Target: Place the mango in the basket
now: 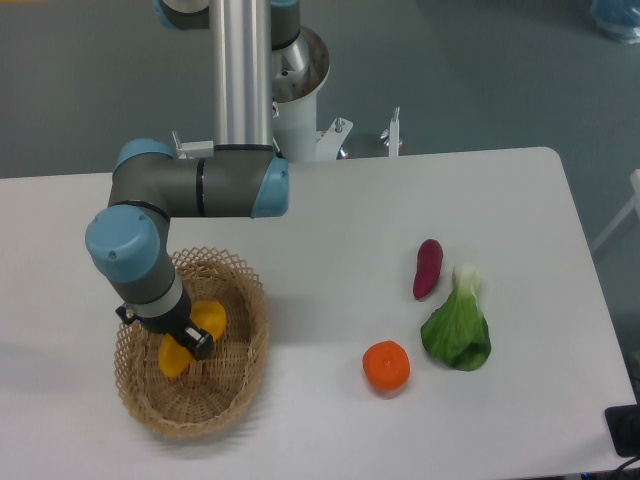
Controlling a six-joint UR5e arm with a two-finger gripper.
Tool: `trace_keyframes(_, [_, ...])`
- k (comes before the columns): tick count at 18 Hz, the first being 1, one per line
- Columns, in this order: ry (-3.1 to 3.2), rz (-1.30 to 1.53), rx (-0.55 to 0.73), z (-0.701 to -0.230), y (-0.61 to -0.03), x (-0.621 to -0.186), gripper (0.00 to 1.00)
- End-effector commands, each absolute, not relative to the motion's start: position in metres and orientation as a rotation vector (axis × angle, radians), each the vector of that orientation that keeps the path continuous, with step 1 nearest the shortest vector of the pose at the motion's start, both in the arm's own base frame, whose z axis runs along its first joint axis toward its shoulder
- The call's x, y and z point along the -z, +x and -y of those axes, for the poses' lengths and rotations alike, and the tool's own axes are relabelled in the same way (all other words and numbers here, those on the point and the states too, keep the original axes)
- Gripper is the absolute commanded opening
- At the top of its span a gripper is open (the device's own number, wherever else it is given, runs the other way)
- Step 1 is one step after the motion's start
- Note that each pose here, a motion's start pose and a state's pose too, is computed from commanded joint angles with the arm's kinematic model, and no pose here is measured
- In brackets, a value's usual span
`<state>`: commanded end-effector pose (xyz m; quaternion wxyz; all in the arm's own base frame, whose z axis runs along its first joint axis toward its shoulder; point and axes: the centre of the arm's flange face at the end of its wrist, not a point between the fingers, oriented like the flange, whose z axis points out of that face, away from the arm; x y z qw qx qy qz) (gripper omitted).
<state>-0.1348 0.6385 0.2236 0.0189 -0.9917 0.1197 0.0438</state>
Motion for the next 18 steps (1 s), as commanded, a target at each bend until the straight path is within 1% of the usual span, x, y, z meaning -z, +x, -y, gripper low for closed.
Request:
trace_keyframes(1, [-3.073,-0.364,-0.133,-0.639,-0.134,-0.228,0.9])
trace_keyframes(2, [-3.061,-0.362,-0.132,-0.64,-0.134,-0.232,1.0])
trace_keyframes(9, [-3.04,-0.321,-0.158,-0.635,-0.142,-0.248,1.0])
trace_keyframes(13, [-3.012,-0.179,-0.211,-0.609,-0.202,-0.289,1.0])
trace_keyframes(18, [-2.992,-0.081,-0.282,-0.562,-0.292,-0.323,1.0])
